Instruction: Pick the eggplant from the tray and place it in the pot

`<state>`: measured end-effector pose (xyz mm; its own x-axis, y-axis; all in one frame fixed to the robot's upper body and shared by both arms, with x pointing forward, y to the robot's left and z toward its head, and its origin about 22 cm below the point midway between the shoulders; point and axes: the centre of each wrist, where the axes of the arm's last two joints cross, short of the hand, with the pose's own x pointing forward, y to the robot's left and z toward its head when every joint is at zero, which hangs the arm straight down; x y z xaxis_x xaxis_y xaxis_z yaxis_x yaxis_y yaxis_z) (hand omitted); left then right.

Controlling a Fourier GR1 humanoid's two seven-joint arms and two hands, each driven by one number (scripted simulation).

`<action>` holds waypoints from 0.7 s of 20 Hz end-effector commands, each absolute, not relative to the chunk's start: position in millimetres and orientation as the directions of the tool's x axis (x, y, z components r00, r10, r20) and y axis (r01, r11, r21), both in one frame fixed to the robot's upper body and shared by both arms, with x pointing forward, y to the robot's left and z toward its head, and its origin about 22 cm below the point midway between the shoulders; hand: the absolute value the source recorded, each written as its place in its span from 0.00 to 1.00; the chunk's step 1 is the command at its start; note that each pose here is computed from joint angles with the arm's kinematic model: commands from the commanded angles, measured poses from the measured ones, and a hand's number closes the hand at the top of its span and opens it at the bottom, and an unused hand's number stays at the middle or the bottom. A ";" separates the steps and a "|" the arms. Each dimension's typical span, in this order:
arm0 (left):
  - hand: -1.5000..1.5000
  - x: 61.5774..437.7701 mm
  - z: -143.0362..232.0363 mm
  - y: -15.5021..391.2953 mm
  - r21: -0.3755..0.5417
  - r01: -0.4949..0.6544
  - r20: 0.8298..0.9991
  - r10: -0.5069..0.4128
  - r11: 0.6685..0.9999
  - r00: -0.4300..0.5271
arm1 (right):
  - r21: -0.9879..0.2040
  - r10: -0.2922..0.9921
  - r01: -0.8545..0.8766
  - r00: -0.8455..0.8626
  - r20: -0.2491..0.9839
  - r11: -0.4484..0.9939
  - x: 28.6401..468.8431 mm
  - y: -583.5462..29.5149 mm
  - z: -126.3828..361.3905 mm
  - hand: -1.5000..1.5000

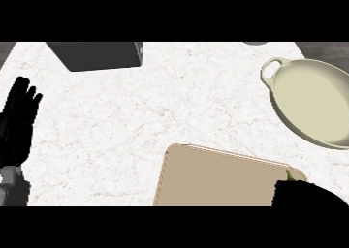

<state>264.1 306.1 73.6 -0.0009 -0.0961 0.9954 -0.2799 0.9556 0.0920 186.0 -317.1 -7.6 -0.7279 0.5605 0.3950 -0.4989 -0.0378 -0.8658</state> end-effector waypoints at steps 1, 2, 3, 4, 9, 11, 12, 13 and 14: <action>0.50 261.3 70.2 315.3 0.098 -0.300 0.995 -0.103 0.949 -0.001 | -0.868 0.538 -0.464 -0.694 0.479 0.173 149.9 -353.5 17.2 1.00; 0.50 264.0 81.8 316.4 0.084 -0.296 0.995 -0.097 0.952 -0.031 | -0.875 0.542 -0.423 -0.690 0.480 0.236 150.2 -357.2 28.9 1.00; 0.50 259.2 74.1 307.7 0.093 -0.282 0.995 -0.098 0.955 -0.005 | -0.890 0.551 -0.371 -0.699 0.456 0.265 148.2 -363.5 42.8 1.00; 0.50 257.5 71.2 312.5 0.104 -0.295 0.994 -0.108 0.950 0.001 | -0.876 0.549 -0.355 -0.683 0.482 0.327 142.3 -367.6 48.5 1.00; 0.50 266.1 77.4 306.2 0.094 -0.273 0.995 -0.103 0.957 -0.019 | -0.828 0.572 -0.148 -0.658 0.490 0.540 126.6 -404.6 90.1 1.00; 0.50 259.2 75.2 294.9 0.081 -0.251 0.996 -0.089 0.965 -0.019 | -0.768 0.565 -0.107 -0.615 0.550 0.631 117.1 -423.8 97.9 1.00; 0.50 268.1 81.0 298.4 0.093 -0.242 0.995 -0.099 0.966 -0.015 | -0.754 0.564 -0.083 -0.612 0.555 0.651 118.8 -427.9 112.1 1.00; 0.50 265.2 83.2 297.3 0.090 -0.222 0.993 -0.104 0.971 -0.052 | -0.734 0.555 -0.085 -0.598 0.578 0.673 115.0 -436.0 122.1 1.00; 0.50 272.1 88.3 293.8 0.094 -0.217 0.995 -0.101 0.972 -0.022 | -0.748 0.605 -0.029 -0.568 0.558 0.663 112.3 -437.5 132.6 1.00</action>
<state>264.8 300.6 78.9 -0.0219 -0.0966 0.9951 -0.2458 0.9653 0.0883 124.6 -417.9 97.6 -0.5917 0.5926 0.5466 -0.1233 0.6036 -0.7877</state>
